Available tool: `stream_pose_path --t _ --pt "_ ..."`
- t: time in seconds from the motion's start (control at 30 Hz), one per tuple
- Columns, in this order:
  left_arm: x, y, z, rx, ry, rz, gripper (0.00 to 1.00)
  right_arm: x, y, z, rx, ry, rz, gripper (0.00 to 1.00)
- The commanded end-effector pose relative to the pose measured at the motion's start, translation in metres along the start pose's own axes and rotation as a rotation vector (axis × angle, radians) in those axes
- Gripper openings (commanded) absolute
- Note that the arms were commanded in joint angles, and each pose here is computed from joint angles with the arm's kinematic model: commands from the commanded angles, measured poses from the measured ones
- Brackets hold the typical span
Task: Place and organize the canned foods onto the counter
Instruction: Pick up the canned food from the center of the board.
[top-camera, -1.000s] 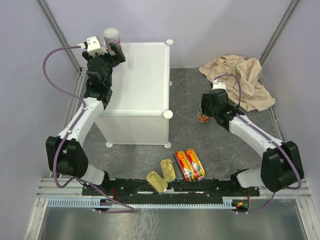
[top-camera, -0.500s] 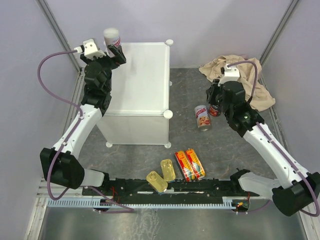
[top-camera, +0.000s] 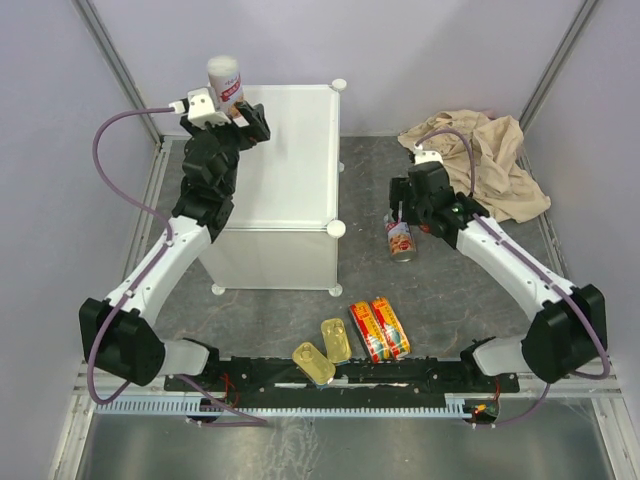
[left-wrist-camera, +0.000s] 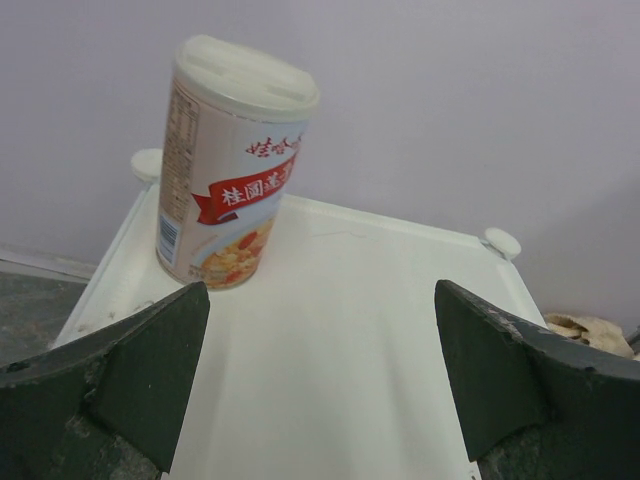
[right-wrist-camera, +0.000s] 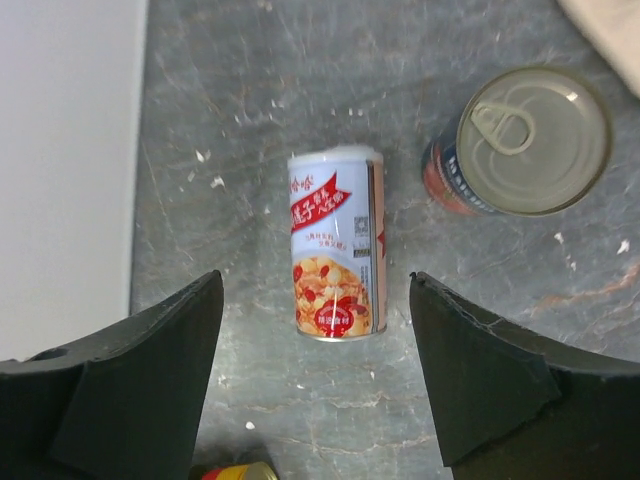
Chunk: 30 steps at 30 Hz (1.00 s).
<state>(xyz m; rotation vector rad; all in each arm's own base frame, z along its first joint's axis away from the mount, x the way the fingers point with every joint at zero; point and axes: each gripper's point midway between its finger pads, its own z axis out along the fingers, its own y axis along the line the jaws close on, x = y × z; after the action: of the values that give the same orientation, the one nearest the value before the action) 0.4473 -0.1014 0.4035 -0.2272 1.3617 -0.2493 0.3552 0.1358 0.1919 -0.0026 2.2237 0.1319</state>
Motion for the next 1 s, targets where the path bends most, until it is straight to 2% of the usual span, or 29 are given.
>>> stream_pose_path --t 0.0,0.23,0.4,0.8,0.97 --pt "-0.021 -0.013 -0.012 0.031 -0.038 -0.032 0.99 0.000 0.008 0.007 -0.010 0.043 0.017 0.84" --pt "-0.024 -0.033 -0.017 0.062 -0.021 -0.049 0.99 0.025 0.009 0.049 0.050 0.179 -0.022 0.90" --pt "-0.024 -0.032 -0.021 0.058 -0.019 -0.047 0.99 0.028 0.007 0.070 0.086 0.208 -0.048 0.94" --pt "-0.023 -0.035 -0.024 0.075 -0.017 -0.070 0.99 0.052 -0.017 0.100 0.155 0.305 -0.081 0.95" --pt "-0.019 -0.037 -0.023 0.082 -0.010 -0.077 0.99 0.066 -0.019 0.110 0.127 0.346 -0.080 0.95"
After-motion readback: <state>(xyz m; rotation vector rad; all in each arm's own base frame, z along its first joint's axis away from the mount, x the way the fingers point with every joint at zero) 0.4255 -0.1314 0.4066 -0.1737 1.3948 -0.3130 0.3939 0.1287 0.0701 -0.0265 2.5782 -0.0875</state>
